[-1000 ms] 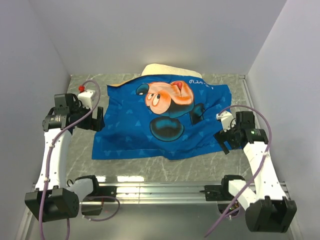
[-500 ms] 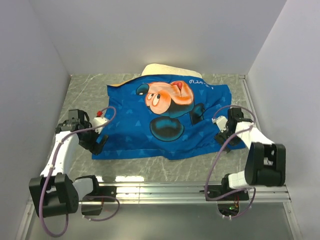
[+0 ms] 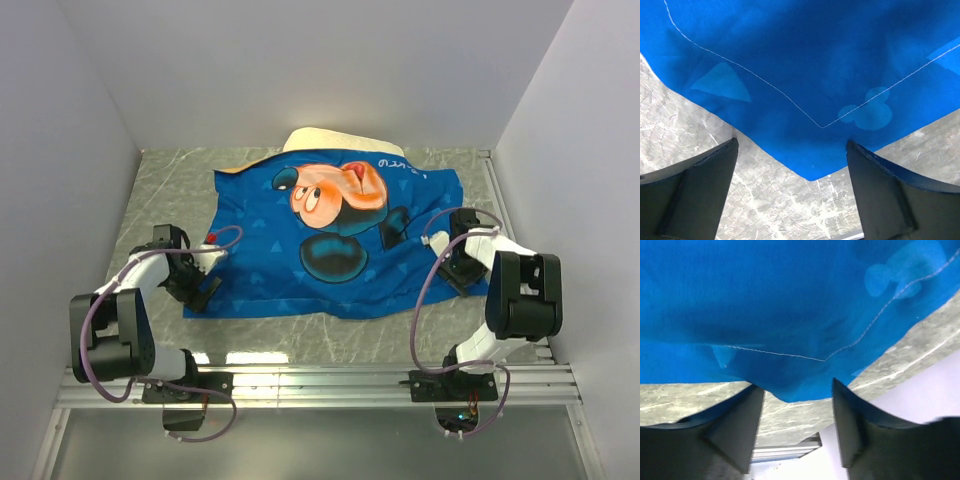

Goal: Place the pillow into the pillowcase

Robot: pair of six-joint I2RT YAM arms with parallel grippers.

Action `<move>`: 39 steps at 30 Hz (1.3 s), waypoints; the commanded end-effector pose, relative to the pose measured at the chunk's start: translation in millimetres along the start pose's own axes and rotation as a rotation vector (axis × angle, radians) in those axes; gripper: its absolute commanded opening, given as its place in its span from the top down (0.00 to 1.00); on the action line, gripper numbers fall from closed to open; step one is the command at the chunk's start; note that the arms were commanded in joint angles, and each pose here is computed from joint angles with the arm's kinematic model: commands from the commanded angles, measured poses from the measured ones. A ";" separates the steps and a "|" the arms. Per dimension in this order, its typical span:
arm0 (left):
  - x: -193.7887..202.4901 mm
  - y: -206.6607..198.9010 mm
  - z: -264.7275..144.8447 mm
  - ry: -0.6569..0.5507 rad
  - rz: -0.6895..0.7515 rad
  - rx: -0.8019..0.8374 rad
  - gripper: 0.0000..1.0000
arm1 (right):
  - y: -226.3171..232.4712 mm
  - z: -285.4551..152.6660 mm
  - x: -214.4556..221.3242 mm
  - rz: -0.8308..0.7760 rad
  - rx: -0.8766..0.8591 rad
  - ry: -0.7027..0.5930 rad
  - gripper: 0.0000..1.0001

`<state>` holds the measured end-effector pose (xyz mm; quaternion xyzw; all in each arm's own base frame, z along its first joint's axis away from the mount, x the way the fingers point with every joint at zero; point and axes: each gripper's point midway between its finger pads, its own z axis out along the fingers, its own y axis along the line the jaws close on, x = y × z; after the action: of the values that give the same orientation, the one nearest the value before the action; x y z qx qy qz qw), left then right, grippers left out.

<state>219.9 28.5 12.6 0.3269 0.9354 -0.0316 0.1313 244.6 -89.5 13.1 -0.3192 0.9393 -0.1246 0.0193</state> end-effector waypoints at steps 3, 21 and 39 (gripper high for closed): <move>6.8 6.2 19.4 0.023 0.047 -0.017 0.17 | 11.3 22.7 -5.9 -0.004 -0.070 0.001 0.56; -139.2 25.5 -191.3 -0.608 -0.087 -0.186 1.00 | -65.9 -204.3 -54.9 0.269 0.213 -0.679 1.00; -203.7 65.0 -496.5 -1.404 -0.380 -0.693 1.00 | -137.0 -525.7 -4.0 0.558 0.807 -1.385 1.00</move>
<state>318.2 7.8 494.0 0.0734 0.6945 0.0035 0.7157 278.6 -69.0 514.0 -0.0910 0.6906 -0.2048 0.6877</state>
